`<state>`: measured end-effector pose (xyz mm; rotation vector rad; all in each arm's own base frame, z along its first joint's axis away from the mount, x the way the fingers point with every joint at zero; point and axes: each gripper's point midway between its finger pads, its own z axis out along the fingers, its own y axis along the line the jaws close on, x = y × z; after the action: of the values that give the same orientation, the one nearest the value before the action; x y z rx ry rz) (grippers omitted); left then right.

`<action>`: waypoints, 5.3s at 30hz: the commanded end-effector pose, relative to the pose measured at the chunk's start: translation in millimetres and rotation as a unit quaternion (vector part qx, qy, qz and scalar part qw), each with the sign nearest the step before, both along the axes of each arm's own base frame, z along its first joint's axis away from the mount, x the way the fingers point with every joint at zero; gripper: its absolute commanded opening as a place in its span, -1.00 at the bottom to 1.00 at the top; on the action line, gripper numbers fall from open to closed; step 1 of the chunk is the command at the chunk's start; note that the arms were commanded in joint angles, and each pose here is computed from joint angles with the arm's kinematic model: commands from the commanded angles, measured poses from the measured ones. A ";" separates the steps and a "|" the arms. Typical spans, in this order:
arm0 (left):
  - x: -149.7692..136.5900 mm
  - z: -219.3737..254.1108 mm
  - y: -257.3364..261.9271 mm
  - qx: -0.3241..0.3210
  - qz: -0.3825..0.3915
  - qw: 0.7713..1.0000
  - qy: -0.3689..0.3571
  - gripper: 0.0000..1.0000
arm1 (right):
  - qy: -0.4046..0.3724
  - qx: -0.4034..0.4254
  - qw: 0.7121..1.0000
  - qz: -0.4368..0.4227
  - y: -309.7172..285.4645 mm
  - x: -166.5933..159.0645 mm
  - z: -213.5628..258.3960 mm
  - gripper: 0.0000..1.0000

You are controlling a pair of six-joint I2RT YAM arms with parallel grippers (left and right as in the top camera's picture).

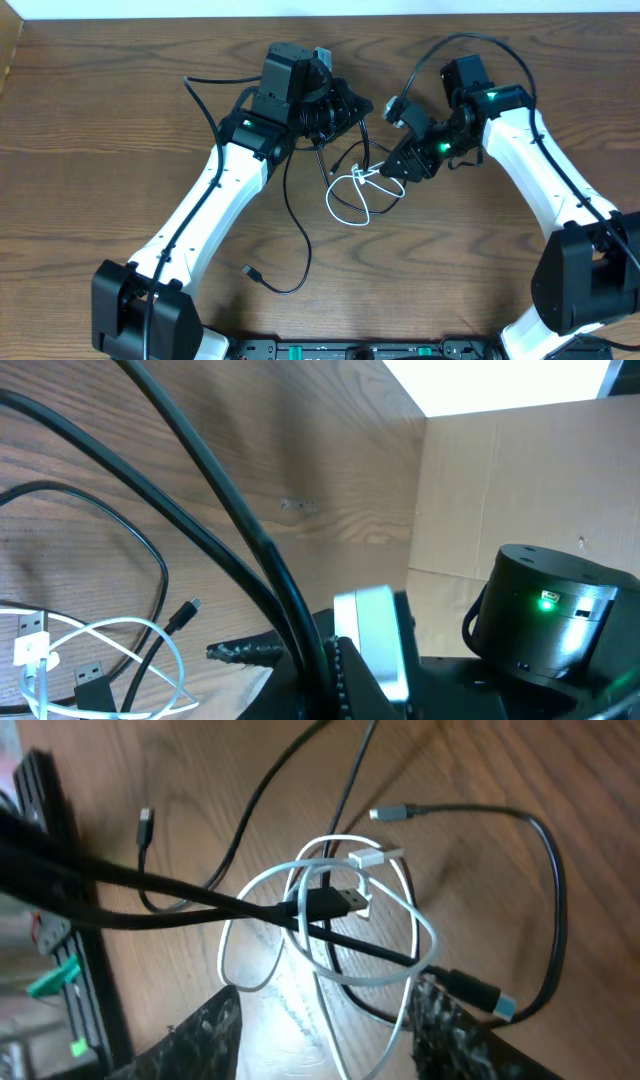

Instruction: Untangle cables

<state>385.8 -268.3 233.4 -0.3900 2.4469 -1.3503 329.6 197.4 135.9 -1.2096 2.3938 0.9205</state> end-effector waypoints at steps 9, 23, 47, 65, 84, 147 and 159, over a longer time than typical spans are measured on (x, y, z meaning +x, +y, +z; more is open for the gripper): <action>-0.8 9.0 -1.9 -0.016 0.003 1.000 0.008 -0.85 | -0.045 0.019 0.996 0.077 16.5 10.6 -31.7 0.28; -0.6 8.9 -1.7 -0.016 0.004 1.000 0.008 -0.85 | -0.040 0.017 0.994 0.098 21.8 5.8 -43.0 -0.70; 34.8 9.3 55.2 -0.014 0.077 0.997 0.003 -0.85 | 0.165 -0.079 0.966 -0.183 -23.6 12.5 -61.7 -0.98; 50.7 6.4 87.6 0.005 0.115 0.993 -0.010 -0.85 | 0.200 -0.030 0.915 -0.348 -86.5 63.9 -15.3 -0.98; 43.6 -2.4 86.8 0.016 0.111 0.994 0.009 -0.85 | -0.100 0.059 0.716 -0.688 -354.3 169.7 203.6 -0.97; -46.8 -79.7 105.9 0.214 -0.022 0.970 0.112 0.81 | 0.167 -0.108 0.881 -0.429 -124.5 113.5 20.9 0.61; -44.4 -81.7 108.9 0.219 -0.008 0.969 0.117 0.81 | 0.193 -0.088 0.853 -0.477 -68.8 118.2 -61.9 0.20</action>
<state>337.6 -162.6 148.8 -0.4093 2.8625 -0.7900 453.7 122.2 86.9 0.1264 2.8731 0.6116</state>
